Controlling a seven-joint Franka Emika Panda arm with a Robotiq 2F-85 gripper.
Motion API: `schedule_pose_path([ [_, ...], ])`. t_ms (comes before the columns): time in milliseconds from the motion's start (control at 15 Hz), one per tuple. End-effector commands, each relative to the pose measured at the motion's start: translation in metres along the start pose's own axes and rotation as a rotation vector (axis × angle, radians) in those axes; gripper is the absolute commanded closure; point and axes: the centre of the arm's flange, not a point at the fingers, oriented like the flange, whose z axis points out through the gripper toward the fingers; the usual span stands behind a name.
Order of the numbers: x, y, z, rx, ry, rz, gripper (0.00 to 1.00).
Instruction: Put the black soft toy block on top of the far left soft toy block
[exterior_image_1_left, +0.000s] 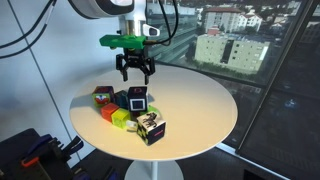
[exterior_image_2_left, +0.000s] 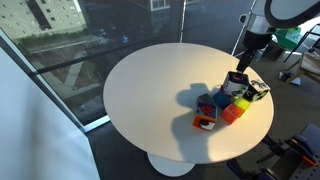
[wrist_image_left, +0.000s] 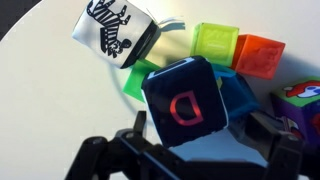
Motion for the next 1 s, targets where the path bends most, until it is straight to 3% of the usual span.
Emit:
schedule_pose_path([
  [0, 0.010, 0.005, 0.003, -0.023, 0.001, -0.024, 0.00],
  [933, 0.015, 0.008, 0.027, -0.045, -0.025, -0.087, 0.00],
])
